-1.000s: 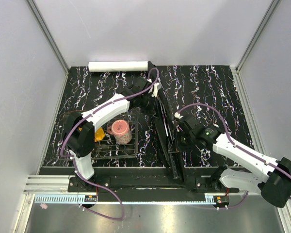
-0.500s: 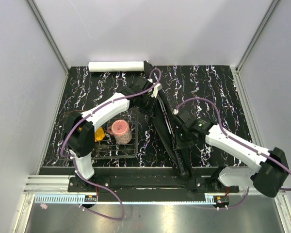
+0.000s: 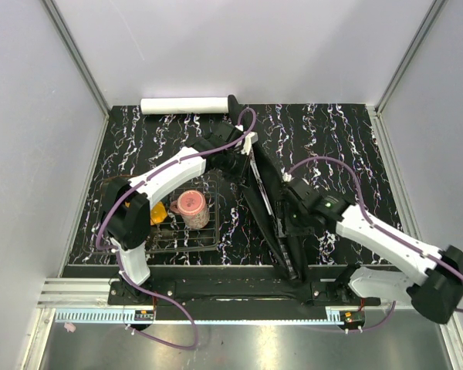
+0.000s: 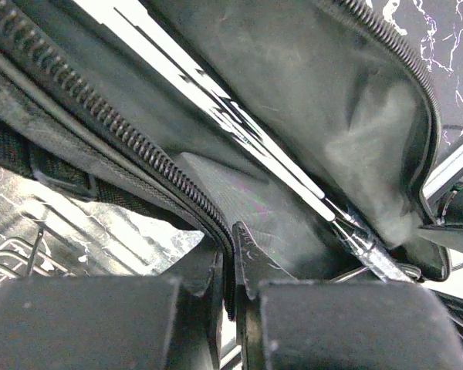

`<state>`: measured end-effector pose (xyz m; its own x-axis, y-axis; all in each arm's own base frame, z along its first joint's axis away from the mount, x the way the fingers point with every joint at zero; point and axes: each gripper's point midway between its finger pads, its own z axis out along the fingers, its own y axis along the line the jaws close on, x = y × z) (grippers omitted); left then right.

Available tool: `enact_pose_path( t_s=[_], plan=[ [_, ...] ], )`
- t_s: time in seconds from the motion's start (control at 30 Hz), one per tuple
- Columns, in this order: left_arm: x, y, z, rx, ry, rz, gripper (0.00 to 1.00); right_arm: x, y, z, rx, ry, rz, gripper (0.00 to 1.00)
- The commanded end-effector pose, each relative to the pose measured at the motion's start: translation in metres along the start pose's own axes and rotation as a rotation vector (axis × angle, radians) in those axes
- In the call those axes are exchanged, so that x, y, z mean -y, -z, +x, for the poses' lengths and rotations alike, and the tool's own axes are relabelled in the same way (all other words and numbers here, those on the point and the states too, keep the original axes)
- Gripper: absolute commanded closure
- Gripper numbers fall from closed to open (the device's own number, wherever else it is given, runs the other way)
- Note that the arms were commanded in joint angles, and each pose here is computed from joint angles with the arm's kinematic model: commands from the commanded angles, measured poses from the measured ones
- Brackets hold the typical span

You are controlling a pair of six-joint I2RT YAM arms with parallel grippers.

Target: Pack up the badminton gear

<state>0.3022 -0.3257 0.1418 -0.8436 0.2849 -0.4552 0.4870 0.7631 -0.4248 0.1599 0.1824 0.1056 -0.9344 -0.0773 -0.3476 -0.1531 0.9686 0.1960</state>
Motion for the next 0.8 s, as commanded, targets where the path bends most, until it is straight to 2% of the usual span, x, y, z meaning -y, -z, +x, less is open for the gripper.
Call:
enact_pose_path(
  t_s=[0.0,0.1,0.17,0.2,0.27,0.4,0.43,0.53,0.7,0.77],
  plan=[
    [0.023,0.021,-0.016,0.064,-0.017,0.082,1.00,-0.018,0.041,-0.015,0.096,0.030,-0.129,0.39],
    [0.028,0.021,-0.018,0.068,-0.012,0.103,1.00,-0.037,0.047,-0.020,0.115,0.081,-0.233,0.40],
    [0.035,0.023,-0.021,0.073,-0.008,0.138,1.00,-0.056,0.048,-0.016,0.091,0.100,-0.345,0.45],
    [0.036,0.024,-0.022,0.077,-0.008,0.145,1.00,-0.069,0.051,-0.024,0.127,0.103,-0.409,0.51],
    [0.040,0.027,-0.024,0.080,-0.007,0.161,1.00,-0.082,0.051,-0.024,0.140,0.107,-0.491,0.52],
    [0.041,0.029,-0.024,0.084,-0.008,0.161,1.00,-0.081,0.033,-0.048,0.232,0.145,-0.434,0.48],
    [0.041,0.028,-0.023,0.082,-0.010,0.161,1.00,-0.078,0.027,-0.052,0.239,0.163,-0.406,0.44],
    [0.041,0.030,-0.022,0.084,-0.011,0.162,1.00,-0.074,0.004,-0.053,0.214,0.206,-0.354,0.40],
    [0.037,0.037,-0.028,0.105,0.004,0.157,1.00,-0.076,-0.023,-0.034,0.135,0.213,-0.382,0.42],
    [0.033,0.039,-0.033,0.121,0.031,0.141,1.00,-0.079,-0.022,-0.019,0.082,0.192,-0.430,0.49]
  ],
)
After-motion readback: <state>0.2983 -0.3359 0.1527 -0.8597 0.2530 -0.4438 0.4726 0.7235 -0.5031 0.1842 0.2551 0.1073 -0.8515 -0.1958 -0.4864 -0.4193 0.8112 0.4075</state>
